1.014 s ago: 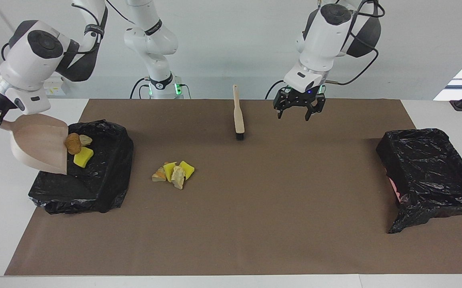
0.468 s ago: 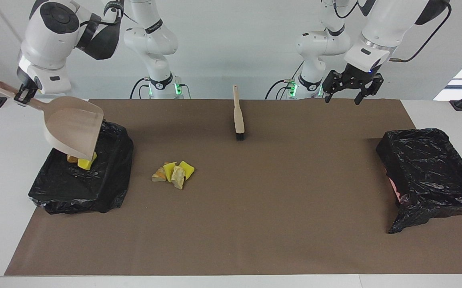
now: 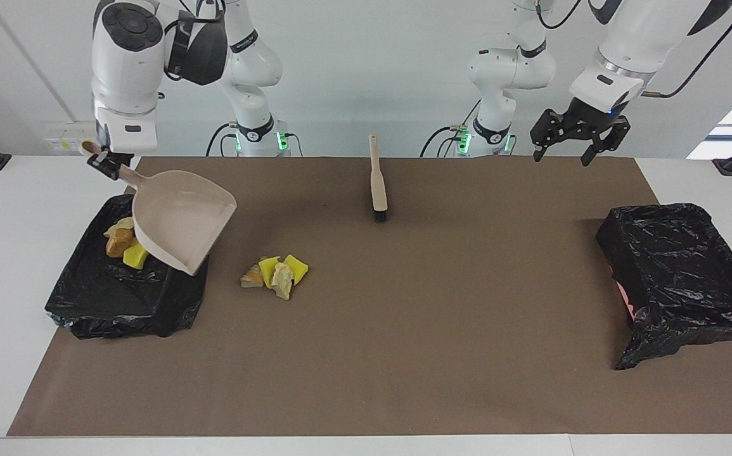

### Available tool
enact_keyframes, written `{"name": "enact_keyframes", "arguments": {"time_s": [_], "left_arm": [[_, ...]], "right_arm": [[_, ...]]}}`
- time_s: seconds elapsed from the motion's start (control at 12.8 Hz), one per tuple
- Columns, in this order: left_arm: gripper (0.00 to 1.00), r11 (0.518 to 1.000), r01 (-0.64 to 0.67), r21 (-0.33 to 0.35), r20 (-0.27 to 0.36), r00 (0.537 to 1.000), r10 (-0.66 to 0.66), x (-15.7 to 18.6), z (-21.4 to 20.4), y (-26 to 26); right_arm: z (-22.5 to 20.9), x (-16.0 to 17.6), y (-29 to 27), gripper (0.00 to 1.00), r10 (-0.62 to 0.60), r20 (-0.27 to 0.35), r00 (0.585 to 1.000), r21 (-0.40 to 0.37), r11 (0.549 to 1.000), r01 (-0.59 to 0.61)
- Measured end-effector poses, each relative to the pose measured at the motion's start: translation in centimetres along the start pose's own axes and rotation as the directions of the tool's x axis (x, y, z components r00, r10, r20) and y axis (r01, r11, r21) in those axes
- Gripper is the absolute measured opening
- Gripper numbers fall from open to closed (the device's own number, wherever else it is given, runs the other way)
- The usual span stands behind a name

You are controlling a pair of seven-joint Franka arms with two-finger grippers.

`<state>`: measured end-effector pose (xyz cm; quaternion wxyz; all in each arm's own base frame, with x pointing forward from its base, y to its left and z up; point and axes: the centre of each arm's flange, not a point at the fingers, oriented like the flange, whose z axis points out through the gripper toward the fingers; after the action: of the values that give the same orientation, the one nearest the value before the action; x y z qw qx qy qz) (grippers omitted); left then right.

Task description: Sweep and dump trash in bin

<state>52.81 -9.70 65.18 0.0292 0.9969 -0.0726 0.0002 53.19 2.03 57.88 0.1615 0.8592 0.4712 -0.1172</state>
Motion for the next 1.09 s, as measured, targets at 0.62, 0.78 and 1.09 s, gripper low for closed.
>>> {"name": "enact_keyframes", "arguments": {"time_s": [0.62,0.78,1.09], "left_arm": [[1.00,0.999,0.032,0.004,0.051,0.998,-0.032,-0.8,-0.7,-2.6],[1.00,1.000,0.027,0.005,0.048,0.998,-0.028,-0.8,-0.8,-2.4],[1.00,1.000,0.022,0.005,0.044,0.999,-0.022,-0.8,-1.0,-2.0]], "right_arm": [[-0.9,21.8,-13.7,0.31,0.729,-0.049,0.683,0.382,0.645,-0.662],[-0.1,27.5,-15.2,0.31,0.820,0.012,0.572,0.452,0.506,-0.734],[3.0,36.5,-16.5,0.31,0.865,0.044,0.500,0.536,0.402,-0.742]]}}
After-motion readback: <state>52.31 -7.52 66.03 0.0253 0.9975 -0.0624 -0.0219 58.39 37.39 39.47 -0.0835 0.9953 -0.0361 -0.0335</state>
